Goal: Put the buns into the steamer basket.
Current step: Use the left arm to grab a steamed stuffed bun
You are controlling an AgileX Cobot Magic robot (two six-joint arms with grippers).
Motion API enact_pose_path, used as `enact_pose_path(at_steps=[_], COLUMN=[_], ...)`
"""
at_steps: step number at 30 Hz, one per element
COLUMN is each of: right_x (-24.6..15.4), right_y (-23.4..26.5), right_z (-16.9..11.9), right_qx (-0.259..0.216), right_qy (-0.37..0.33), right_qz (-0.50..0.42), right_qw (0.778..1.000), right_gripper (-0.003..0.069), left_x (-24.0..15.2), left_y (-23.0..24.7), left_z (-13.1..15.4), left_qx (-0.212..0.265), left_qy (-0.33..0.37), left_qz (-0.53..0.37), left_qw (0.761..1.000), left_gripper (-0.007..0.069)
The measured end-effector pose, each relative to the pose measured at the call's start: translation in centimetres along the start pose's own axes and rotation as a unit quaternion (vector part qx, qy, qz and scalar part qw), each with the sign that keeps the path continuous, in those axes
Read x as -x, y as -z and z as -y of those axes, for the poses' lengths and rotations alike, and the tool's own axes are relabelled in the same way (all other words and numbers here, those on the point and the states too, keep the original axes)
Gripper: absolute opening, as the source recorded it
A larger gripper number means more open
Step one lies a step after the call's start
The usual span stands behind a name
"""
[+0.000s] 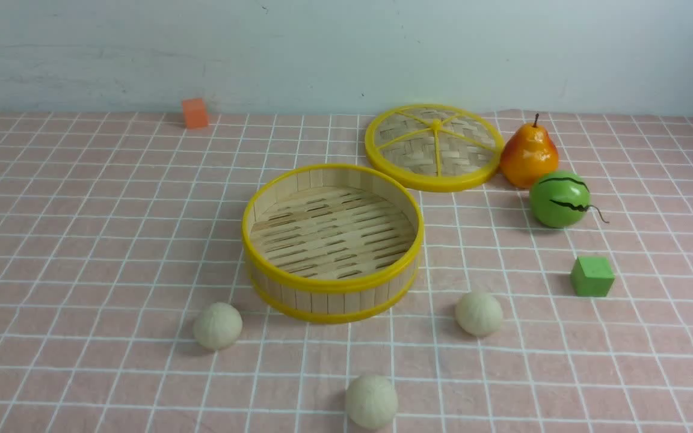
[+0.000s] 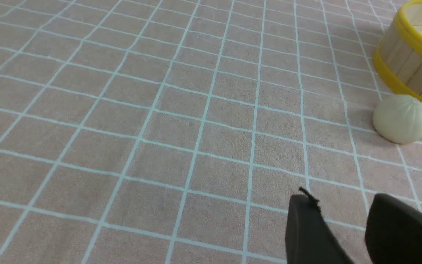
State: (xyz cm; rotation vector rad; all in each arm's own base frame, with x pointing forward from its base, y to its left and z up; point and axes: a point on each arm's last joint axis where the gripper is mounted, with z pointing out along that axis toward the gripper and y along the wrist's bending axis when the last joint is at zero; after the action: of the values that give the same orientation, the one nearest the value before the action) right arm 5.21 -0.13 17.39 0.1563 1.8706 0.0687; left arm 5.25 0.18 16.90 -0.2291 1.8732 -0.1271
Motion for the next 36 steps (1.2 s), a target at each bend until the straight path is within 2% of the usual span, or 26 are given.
enact_pose_path(at_steps=[28, 30, 32, 33, 34, 35, 36], right_x=[0.0, 0.0, 0.0, 0.0, 0.0, 0.0, 0.0], right_y=[0.0, 0.0, 0.0, 0.0, 0.0, 0.0, 0.0], right_z=[0.0, 0.0, 0.0, 0.0, 0.0, 0.0, 0.0], right_qx=[0.000, 0.000, 0.000, 0.000, 0.000, 0.000, 0.000], right_qy=[0.000, 0.000, 0.000, 0.000, 0.000, 0.000, 0.000], right_qz=[0.000, 0.000, 0.000, 0.000, 0.000, 0.000, 0.000], right_qw=[1.000, 1.000, 1.000, 1.000, 1.000, 1.000, 1.000], right_gripper=[0.0239, 0.0239, 0.0239, 0.0239, 0.0239, 0.0239, 0.0239], left_x=[0.0, 0.2, 0.3, 0.4, 0.5, 0.6, 0.7], left_y=[0.0, 0.0, 0.1, 0.1, 0.2, 0.2, 0.2], left_z=[0.0, 0.4, 1.0, 1.3, 1.6, 1.8, 1.9], left_qx=[0.001, -0.024, -0.057, -0.075, -0.094, -0.106, -0.108], left_qy=[0.000, 0.112, 0.263, 0.351, 0.444, 0.504, 0.513], left_qz=[0.003, 0.008, 0.002, -0.005, -0.015, -0.022, -0.023], left_qw=[1.000, 0.993, 0.963, 0.934, 0.891, 0.857, 0.851], left_gripper=[0.0237, 0.0237, 0.0237, 0.0237, 0.0237, 0.0237, 0.0237])
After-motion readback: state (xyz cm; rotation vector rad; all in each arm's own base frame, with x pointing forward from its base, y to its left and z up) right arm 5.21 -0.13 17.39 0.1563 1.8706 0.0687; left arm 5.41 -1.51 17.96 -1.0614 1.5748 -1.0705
